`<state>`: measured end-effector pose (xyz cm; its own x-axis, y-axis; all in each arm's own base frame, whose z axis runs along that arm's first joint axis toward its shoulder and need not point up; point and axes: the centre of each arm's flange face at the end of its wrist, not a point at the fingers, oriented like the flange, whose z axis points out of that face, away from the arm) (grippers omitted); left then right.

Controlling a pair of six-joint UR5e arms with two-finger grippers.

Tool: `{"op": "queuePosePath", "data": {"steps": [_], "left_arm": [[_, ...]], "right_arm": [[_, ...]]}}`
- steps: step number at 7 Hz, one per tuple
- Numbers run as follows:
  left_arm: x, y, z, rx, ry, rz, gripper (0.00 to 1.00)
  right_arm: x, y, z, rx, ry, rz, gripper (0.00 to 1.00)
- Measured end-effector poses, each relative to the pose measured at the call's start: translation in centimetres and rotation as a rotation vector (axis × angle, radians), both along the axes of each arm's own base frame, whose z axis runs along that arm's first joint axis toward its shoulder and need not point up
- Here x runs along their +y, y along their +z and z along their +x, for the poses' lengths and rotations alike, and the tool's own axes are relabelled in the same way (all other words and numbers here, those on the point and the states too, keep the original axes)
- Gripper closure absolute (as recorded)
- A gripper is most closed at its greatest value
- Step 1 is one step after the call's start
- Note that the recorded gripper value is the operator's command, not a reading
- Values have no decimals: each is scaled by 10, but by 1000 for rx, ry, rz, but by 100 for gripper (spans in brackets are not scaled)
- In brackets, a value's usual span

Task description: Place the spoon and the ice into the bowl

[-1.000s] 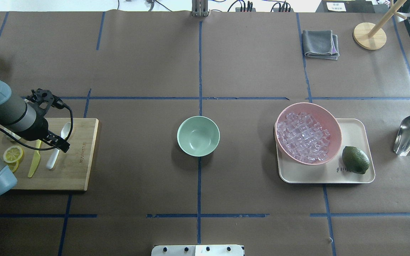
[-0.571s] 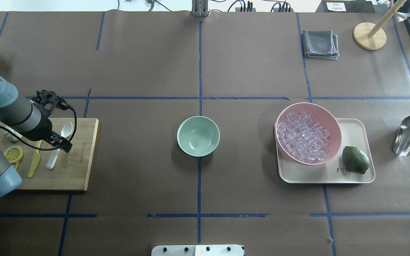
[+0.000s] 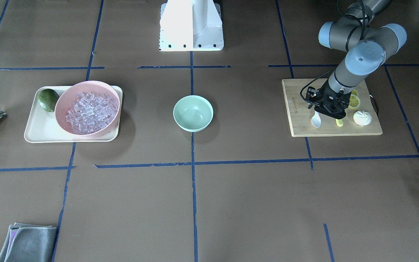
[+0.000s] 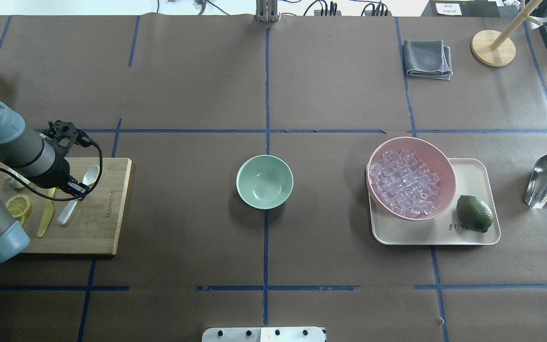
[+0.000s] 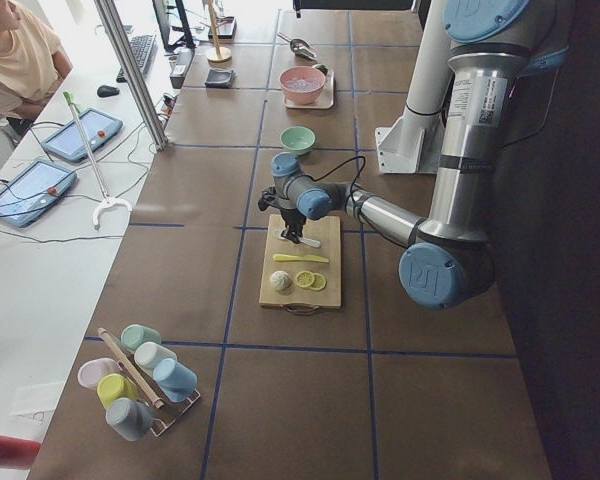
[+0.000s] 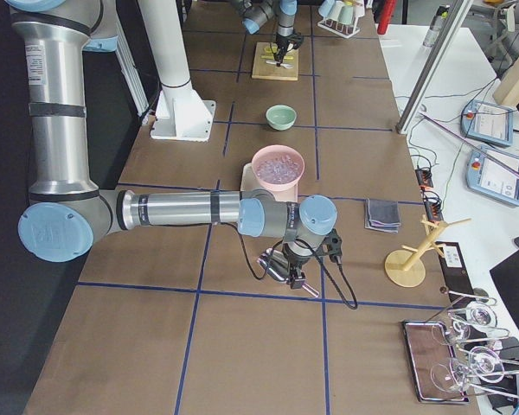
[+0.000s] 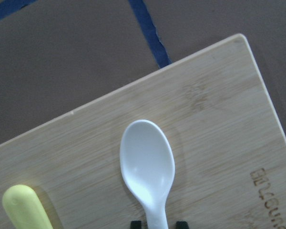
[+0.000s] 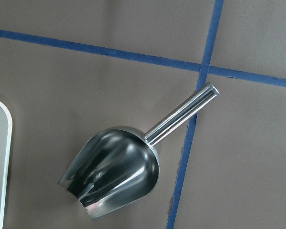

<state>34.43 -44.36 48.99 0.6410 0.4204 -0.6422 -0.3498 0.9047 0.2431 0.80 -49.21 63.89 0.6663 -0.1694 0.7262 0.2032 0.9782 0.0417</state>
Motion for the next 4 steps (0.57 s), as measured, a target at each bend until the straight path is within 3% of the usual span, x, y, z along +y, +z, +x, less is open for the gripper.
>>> {"op": "queuePosePath", "data": {"steps": [2, 4], "left_arm": [[-1, -24, 2, 31, -36, -14, 100], [-10, -104, 28, 133, -167, -119, 100]], "right_arm": [[0, -1, 0, 0, 0, 3, 1], [-3, -6, 0, -3, 0, 14, 1]]}}
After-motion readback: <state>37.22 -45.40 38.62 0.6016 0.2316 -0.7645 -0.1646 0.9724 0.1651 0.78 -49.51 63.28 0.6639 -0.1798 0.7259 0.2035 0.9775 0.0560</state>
